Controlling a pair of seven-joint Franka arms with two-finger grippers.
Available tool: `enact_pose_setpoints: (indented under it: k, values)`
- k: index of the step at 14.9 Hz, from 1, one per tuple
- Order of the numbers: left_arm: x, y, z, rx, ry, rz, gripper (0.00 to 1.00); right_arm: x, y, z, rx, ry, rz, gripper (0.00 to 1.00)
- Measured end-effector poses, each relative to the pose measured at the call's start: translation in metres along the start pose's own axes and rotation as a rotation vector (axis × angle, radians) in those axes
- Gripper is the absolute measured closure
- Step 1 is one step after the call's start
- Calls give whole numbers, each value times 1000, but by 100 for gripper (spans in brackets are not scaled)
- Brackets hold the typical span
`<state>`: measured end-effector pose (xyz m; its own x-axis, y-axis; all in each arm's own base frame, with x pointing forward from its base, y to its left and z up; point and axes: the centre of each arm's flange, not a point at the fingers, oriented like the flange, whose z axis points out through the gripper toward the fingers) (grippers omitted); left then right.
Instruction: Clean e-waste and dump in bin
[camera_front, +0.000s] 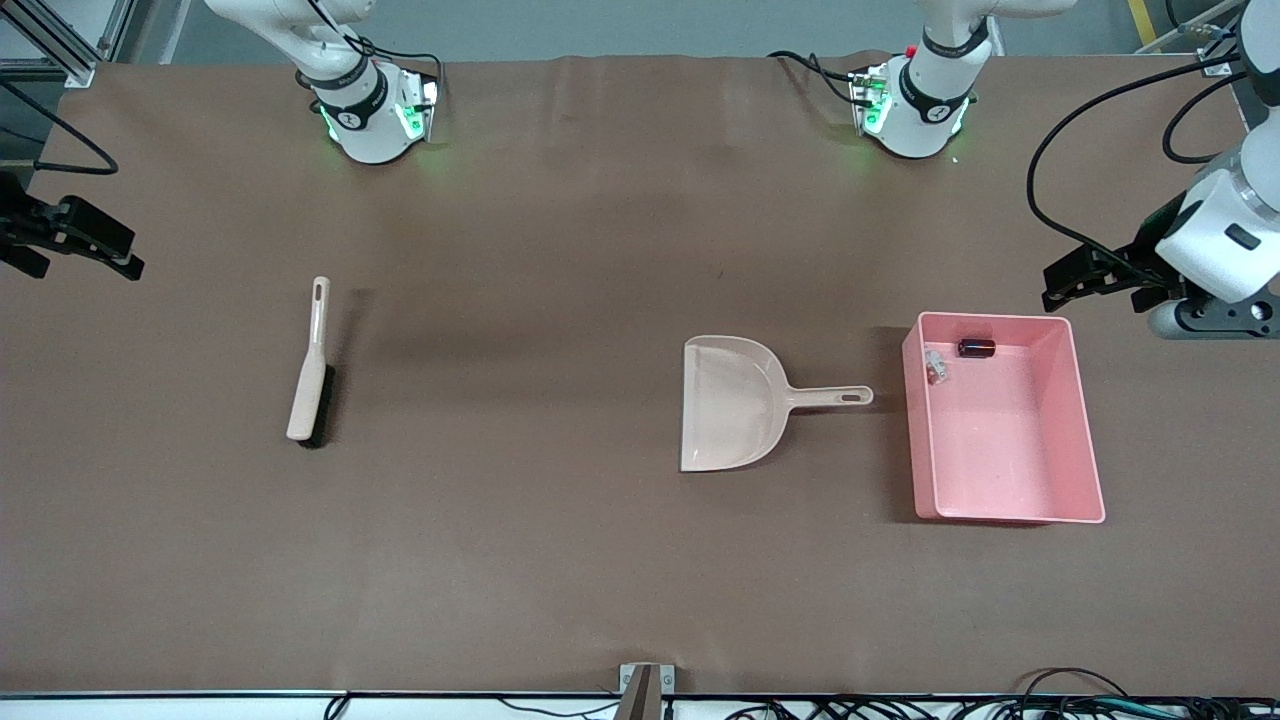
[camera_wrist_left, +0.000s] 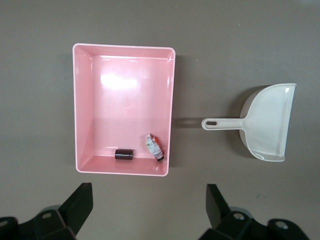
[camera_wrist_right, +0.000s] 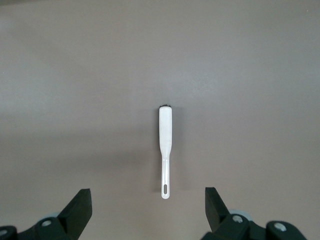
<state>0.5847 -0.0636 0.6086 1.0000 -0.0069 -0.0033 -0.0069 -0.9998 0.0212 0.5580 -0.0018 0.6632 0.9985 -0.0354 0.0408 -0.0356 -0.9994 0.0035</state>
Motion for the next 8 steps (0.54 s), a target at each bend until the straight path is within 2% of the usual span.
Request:
enact_pose_setpoints:
  k: [8]
  values:
    - [1,-5,-1,-15,5,-12,0,0,0,0,0,0,0,0]
